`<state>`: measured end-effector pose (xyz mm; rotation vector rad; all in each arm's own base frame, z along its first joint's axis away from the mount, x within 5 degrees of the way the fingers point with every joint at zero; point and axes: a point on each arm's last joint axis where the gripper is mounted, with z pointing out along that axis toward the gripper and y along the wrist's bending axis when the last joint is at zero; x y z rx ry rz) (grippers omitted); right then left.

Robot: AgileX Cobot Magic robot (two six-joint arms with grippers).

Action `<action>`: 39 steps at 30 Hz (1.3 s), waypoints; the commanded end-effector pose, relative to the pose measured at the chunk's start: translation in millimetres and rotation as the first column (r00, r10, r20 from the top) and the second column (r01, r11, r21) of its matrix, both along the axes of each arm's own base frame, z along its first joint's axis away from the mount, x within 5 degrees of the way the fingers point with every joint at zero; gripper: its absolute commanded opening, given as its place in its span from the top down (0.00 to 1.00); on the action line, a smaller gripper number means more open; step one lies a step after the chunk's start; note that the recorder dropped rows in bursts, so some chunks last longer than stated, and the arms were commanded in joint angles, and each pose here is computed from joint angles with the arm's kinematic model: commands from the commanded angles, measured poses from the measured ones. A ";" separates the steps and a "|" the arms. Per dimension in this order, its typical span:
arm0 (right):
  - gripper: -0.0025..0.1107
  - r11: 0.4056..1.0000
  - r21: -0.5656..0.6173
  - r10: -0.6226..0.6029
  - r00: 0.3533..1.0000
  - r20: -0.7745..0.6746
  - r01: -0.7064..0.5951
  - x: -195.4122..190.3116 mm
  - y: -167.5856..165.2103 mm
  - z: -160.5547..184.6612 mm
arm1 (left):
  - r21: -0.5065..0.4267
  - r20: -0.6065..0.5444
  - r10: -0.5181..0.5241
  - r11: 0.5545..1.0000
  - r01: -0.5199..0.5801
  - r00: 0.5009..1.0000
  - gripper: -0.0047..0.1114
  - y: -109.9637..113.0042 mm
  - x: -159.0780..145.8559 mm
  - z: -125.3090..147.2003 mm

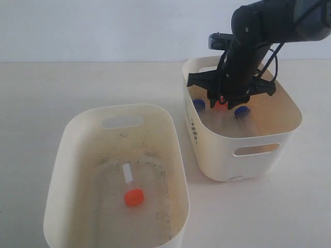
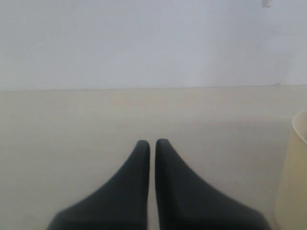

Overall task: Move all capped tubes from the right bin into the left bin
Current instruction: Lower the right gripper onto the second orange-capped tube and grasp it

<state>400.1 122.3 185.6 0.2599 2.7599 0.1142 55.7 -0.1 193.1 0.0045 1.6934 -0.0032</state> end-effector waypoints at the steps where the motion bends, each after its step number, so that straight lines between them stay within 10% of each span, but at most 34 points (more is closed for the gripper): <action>1: 0.59 0.998 0.025 -0.053 0.998 0.022 0.052 3.9 -1.2 -0.8 | -0.016 0.007 0.001 1.000 -0.001 1.000 0.92 -0.1 0.2 1.7; 39: 0.58 0.978 0.007 -0.210 0.978 0.017 0.209 9.8 -4.6 -22.8 | -0.016 0.007 0.001 1.000 -0.001 1.000 0.92 -0.1 0.2 1.7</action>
